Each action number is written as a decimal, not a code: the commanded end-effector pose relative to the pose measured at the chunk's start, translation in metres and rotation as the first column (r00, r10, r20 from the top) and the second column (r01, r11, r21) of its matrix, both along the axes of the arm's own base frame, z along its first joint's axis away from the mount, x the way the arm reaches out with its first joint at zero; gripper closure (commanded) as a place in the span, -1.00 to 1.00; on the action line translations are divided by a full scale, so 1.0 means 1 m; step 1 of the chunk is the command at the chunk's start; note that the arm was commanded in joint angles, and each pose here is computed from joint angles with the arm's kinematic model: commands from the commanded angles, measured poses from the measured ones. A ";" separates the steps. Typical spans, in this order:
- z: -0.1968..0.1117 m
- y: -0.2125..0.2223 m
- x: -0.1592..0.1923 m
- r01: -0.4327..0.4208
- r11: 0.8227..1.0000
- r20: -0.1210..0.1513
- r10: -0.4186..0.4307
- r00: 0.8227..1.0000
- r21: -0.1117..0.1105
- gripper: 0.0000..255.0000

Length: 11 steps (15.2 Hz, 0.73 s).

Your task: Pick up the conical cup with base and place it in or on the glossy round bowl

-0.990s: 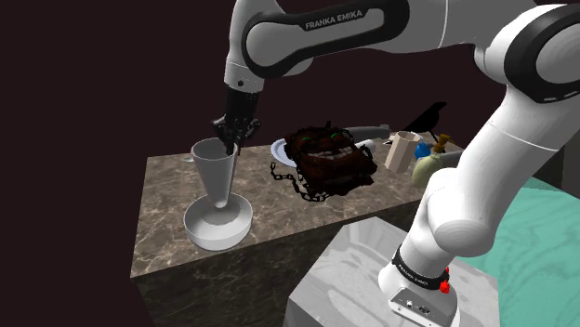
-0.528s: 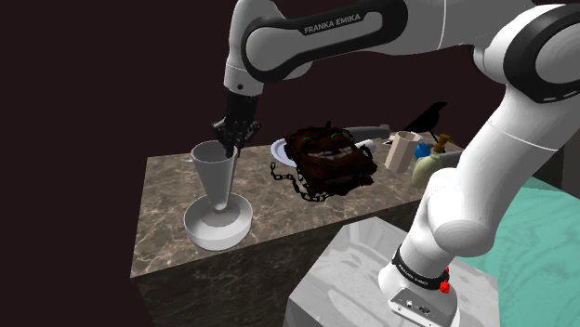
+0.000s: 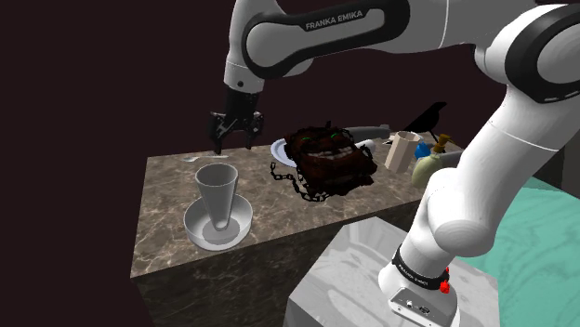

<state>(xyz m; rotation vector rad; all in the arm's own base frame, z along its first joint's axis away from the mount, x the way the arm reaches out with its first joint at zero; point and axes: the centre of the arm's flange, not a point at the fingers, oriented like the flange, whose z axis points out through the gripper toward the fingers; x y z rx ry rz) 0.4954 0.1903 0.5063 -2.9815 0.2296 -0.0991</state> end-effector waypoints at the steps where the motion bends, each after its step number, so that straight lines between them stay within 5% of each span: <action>1: 0.020 -0.004 -0.001 0.000 1.000 0.000 0.000 1.000 0.000 -1.00; 3: 0.043 -0.007 -0.003 0.000 1.000 0.000 0.000 1.000 0.000 -1.00; 11: 0.043 -0.007 -0.003 0.000 1.000 0.000 0.000 1.000 0.000 -1.00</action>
